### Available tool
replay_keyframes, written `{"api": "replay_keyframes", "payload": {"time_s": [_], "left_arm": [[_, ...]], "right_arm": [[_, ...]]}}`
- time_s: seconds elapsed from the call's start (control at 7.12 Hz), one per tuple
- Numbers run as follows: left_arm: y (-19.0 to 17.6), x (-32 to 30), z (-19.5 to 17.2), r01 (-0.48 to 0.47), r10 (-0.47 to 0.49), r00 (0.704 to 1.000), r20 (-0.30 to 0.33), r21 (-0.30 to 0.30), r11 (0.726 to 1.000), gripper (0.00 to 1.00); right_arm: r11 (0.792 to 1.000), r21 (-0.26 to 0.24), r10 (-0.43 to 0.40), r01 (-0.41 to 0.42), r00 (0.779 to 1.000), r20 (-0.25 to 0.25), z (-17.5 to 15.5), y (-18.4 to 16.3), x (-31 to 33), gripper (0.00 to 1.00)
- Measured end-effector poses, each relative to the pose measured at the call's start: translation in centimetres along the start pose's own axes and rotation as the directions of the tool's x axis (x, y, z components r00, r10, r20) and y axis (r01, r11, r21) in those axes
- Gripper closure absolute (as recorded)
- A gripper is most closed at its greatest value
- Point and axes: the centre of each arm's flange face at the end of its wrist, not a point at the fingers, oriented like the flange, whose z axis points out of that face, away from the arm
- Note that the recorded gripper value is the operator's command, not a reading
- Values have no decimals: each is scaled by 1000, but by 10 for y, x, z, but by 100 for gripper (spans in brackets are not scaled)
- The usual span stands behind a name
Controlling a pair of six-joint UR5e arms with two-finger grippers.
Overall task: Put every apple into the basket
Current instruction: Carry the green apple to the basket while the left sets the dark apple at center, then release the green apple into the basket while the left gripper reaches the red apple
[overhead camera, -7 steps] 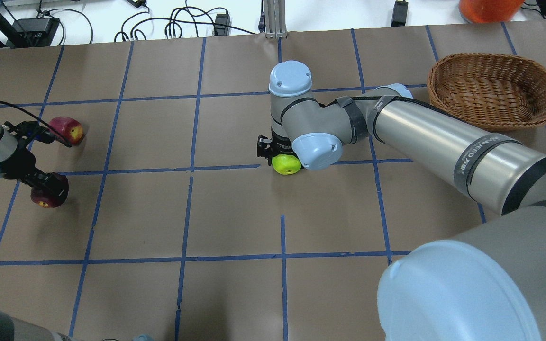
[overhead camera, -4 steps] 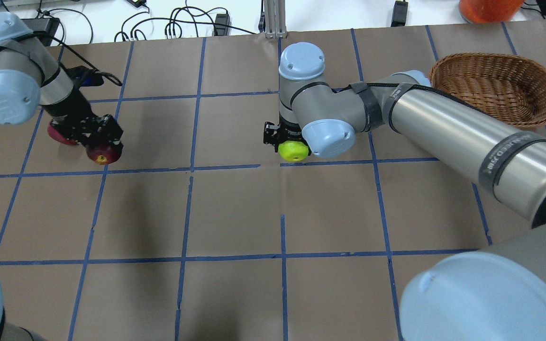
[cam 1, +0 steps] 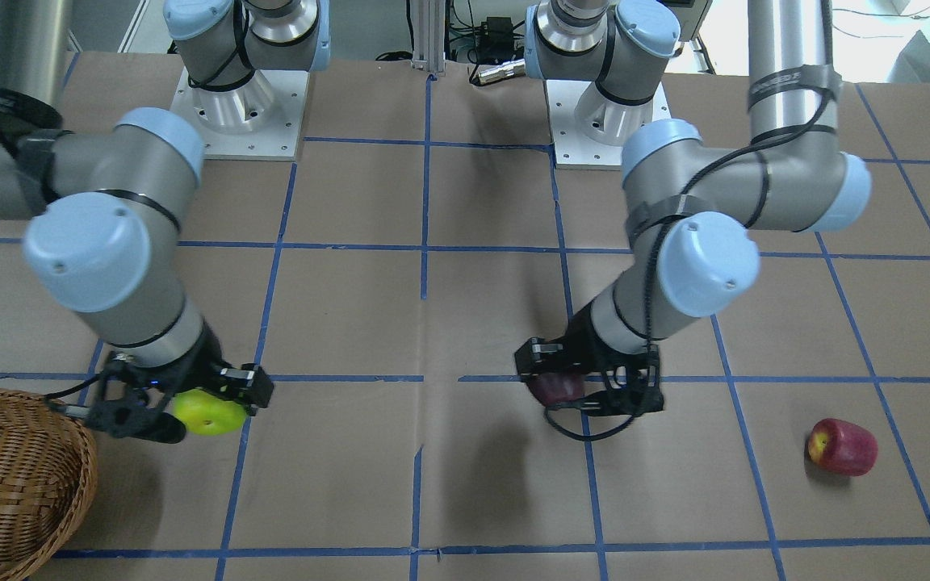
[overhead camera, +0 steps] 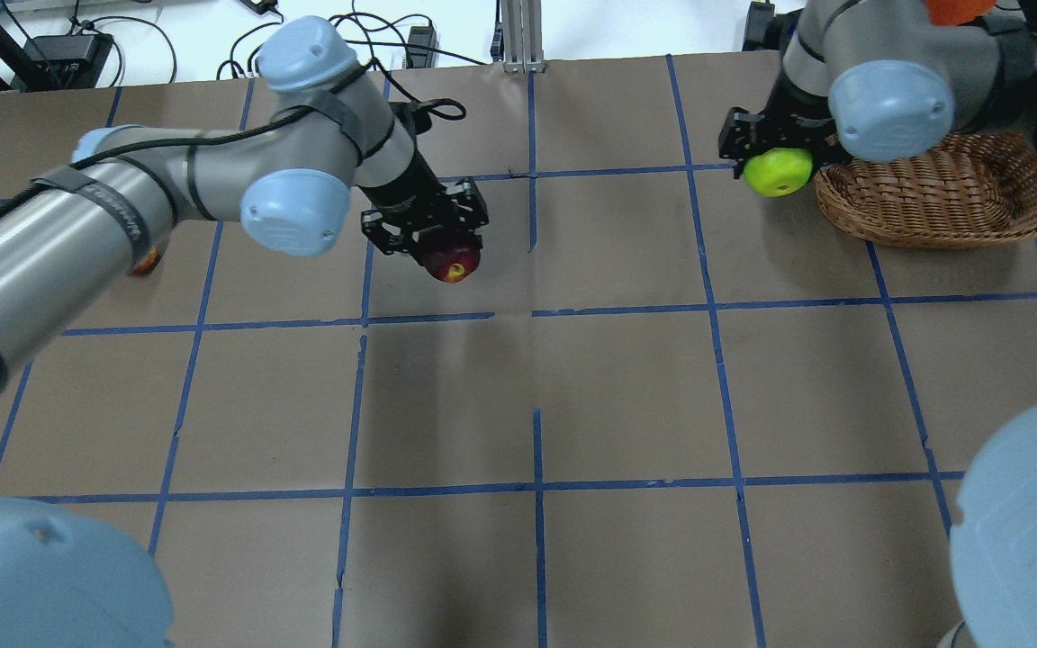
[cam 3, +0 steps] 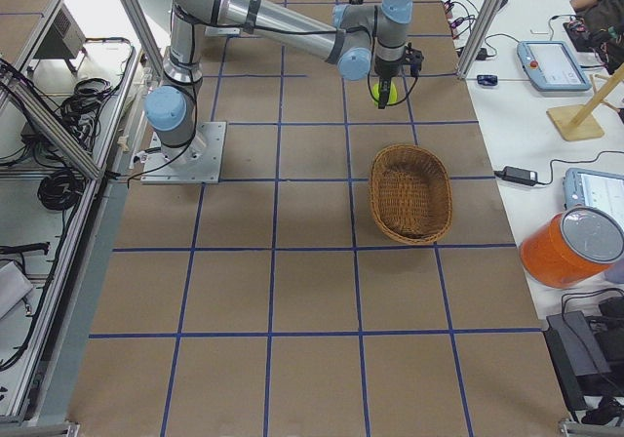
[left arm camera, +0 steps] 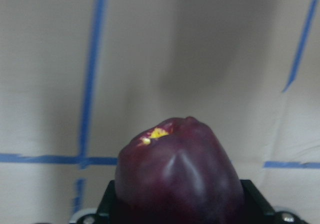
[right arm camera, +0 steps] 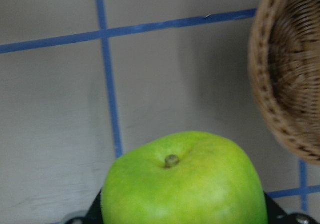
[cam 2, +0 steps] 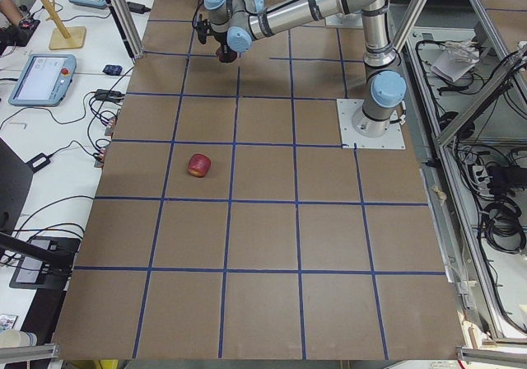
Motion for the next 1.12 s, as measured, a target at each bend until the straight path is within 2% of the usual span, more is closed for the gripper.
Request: {"api": "replay_keyframes", "payload": {"time_s": [0.14, 0.28, 0.42, 0.56, 0.7, 0.84, 1.12], "left_arm": [[18, 32, 32, -31, 31, 999, 9, -27, 999, 8], [25, 44, 59, -46, 48, 999, 21, -60, 997, 0], [27, 47, 76, -52, 54, 998, 28, -79, 996, 0], [25, 50, 77, -53, 55, 998, 24, -73, 996, 0], [19, 53, 60, -43, 43, 999, 13, -52, 998, 0], [6, 46, 28, -11, 11, 1000, 9, -40, 999, 0], [-44, -21, -71, 104, -103, 994, 29, -49, 993, 0]], "right_arm": [[997, 9, -80, 80, 996, -38, -5, -10, 49, 74], [988, 10, -152, 153, 986, -70, -6, -21, 88, 74], [980, -3, -200, 201, 975, -101, -2, -31, 129, 73], [971, -21, -239, 239, 964, -119, 5, -41, 174, 73], [966, -39, -259, 257, 958, -123, 19, -50, 216, 71], [965, -51, -261, 256, 958, -121, 39, -57, 248, 59], [968, -60, -250, 245, 962, -110, 83, -67, 269, 27]]}}
